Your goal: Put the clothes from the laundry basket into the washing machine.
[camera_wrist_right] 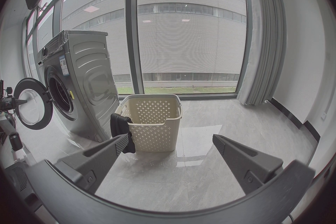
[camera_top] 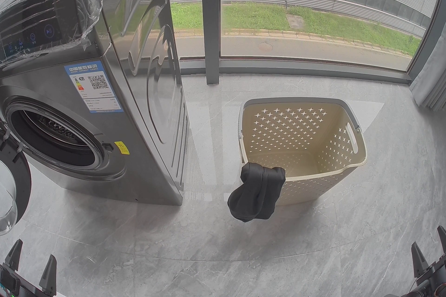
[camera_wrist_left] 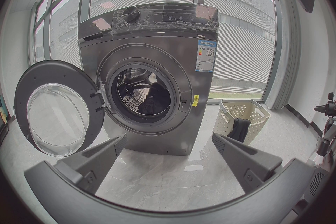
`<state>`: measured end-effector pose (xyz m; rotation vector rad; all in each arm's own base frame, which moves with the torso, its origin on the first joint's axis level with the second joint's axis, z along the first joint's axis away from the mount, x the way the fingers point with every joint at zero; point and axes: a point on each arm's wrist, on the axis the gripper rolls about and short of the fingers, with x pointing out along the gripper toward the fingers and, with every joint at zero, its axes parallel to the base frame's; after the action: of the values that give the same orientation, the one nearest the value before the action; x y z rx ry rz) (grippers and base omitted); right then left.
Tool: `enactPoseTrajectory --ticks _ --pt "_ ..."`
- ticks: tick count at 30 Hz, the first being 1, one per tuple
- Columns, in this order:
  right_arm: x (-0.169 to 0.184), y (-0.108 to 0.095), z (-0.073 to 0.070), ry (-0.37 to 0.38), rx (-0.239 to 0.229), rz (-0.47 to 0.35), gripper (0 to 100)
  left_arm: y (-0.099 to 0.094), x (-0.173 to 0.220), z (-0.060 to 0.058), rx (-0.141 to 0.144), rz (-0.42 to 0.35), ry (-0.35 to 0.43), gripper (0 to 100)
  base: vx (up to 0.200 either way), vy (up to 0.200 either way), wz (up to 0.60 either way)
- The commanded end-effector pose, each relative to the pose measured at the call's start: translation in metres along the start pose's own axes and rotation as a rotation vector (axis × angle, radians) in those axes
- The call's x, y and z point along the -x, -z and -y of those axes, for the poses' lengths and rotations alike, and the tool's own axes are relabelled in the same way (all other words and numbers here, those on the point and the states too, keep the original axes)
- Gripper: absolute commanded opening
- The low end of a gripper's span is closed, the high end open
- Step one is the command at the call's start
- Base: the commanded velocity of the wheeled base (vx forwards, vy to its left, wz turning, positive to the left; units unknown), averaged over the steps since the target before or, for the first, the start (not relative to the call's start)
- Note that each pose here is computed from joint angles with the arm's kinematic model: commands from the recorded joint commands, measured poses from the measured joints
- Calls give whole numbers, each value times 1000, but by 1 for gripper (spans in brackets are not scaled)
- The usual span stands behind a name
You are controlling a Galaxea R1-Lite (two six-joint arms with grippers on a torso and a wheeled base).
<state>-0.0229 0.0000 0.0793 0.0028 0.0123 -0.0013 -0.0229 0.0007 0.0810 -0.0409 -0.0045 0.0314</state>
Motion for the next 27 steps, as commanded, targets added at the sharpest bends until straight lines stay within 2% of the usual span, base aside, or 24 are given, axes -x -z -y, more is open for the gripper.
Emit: enactPoseTrajectory --ticks 1,2,3,4,6,7,10,12,13,16,18,20,22,23,27 --pt "5 -17 0 -5 -10 101 100 5 0 0 0 -5 -1 100 0 0 0" --pt "11 -38 0 -4 -25 180 100 5 0 0 0 -5 -1 100 0 0 0" --pt "15 -47 0 -4 -33 212 100 5 0 0 0 -5 -1 100 0 0 0" --pt "20 -74 1 -13 -51 254 100 5 0 0 -1 -5 1 100 0 0 0" --pt "18 -93 0 -19 -48 228 100 5 0 0 -1 -5 2 100 0 0 0" --pt "17 -95 0 -24 -47 210 100 5 0 0 -1 -5 2 100 0 0 0" --pt "-8 -96 -3 -131 -49 33 100 5 0 0 -1 -5 2 100 0 0 0" --pt "-31 -96 -4 -175 -67 -92 100 5 0 0 -1 -5 2 100 0 0 0" --pt "-38 -96 -4 -181 -76 -120 100 5 0 0 -1 -5 2 100 0 0 0" --pt "-58 -96 -6 -225 -99 -186 100 5 0 0 -1 -5 2 100 0 0 0" --pt "-65 -94 -8 -265 -92 -211 100 5 0 0 -1 -5 2 100 0 0 0" --pt "-81 -92 -14 -342 -76 -265 100 5 0 0 -3 -6 4 100 0 0 0" --pt "-86 -91 -17 -378 -72 -284 100 5 0 0 -3 -6 4 100 0 0 0" --pt "-94 -91 -22 -424 -71 -309 100 5 0 0 -3 -6 4 100 0 0 0" --pt "-114 -88 -30 -445 -76 -363 100 5 0 0 -3 -6 4 100 0 0 0"
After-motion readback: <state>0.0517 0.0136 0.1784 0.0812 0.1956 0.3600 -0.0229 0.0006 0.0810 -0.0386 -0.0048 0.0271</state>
